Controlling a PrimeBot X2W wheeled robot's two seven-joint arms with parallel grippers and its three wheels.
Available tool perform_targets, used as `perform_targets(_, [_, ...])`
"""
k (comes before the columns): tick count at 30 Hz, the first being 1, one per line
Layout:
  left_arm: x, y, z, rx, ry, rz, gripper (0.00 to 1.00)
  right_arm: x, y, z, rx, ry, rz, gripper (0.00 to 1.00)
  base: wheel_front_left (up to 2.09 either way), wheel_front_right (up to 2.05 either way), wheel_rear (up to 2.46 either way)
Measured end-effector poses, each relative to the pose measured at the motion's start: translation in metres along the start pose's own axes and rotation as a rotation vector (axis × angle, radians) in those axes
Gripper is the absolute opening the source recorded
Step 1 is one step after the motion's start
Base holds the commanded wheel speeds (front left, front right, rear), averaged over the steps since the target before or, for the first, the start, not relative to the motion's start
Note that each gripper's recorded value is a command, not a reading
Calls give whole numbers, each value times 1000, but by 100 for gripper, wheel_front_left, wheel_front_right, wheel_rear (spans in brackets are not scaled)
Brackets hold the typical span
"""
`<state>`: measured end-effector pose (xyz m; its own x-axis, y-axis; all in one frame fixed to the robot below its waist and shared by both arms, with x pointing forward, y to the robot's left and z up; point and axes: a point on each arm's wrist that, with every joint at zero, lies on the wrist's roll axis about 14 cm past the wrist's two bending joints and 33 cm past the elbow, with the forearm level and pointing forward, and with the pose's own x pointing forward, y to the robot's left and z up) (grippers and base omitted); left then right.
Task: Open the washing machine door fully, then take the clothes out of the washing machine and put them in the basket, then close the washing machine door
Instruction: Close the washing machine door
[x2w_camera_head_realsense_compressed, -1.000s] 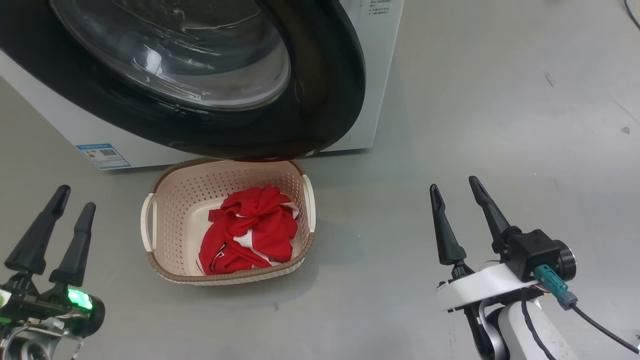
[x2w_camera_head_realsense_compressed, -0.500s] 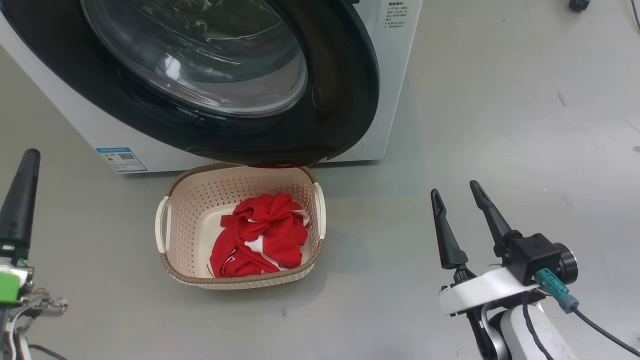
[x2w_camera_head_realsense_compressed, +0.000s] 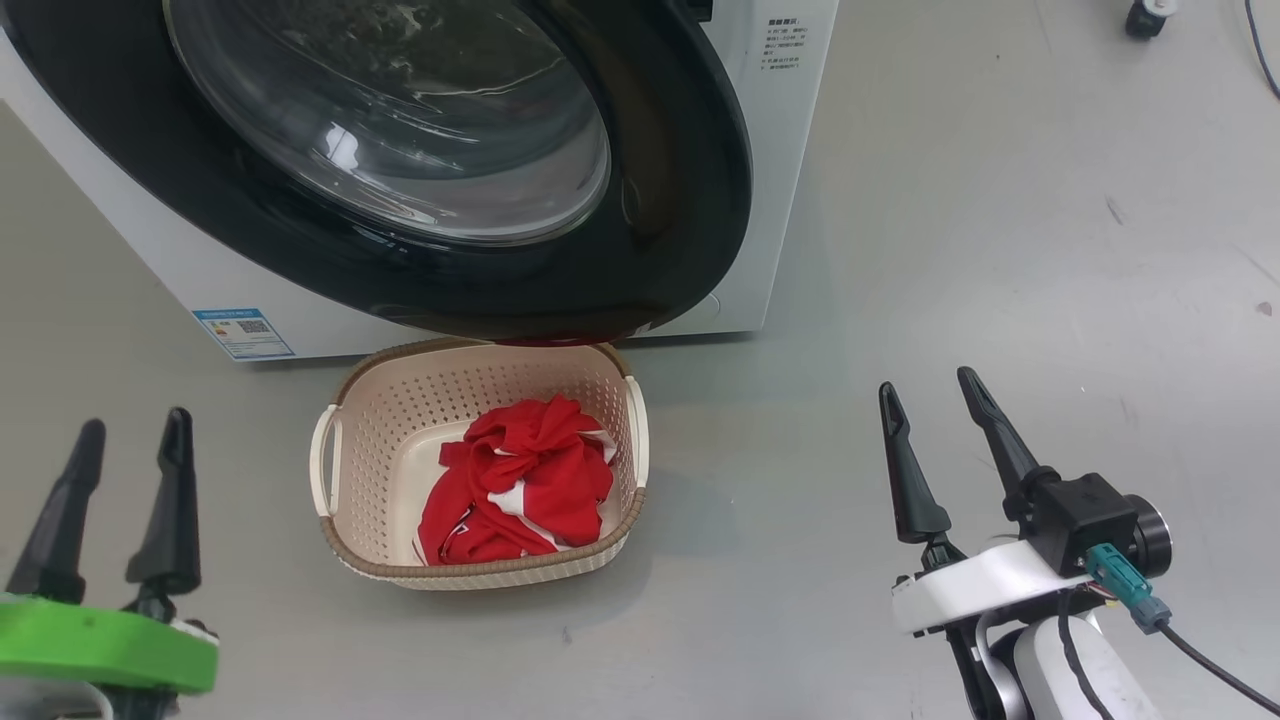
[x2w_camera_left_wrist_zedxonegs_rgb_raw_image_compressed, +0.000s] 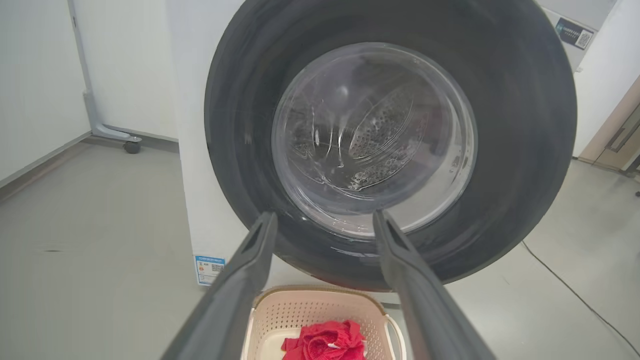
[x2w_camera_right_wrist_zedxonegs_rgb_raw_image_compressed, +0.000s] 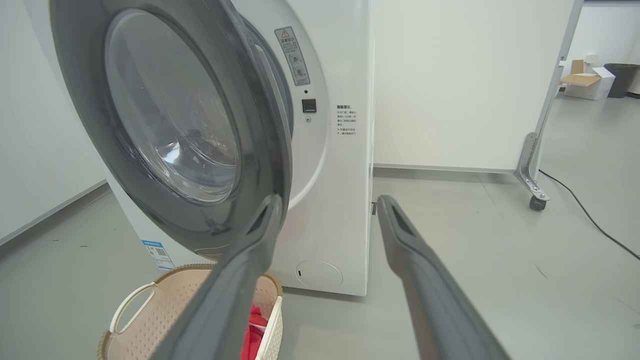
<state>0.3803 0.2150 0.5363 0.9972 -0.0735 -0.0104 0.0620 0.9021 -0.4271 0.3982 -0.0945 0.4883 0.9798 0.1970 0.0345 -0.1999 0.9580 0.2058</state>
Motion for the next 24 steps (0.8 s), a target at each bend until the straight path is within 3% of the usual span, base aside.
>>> perform_targets(10, [-19, 3, -37, 128, 35, 33, 100, -14, -3, -6, -7, 22, -18, 100, 0, 0, 0])
perform_targets(24, [-41, -8, -55, 158, 7, 52, 100, -39, 1, -11, -14, 45, -25, 100, 0, 0, 0])
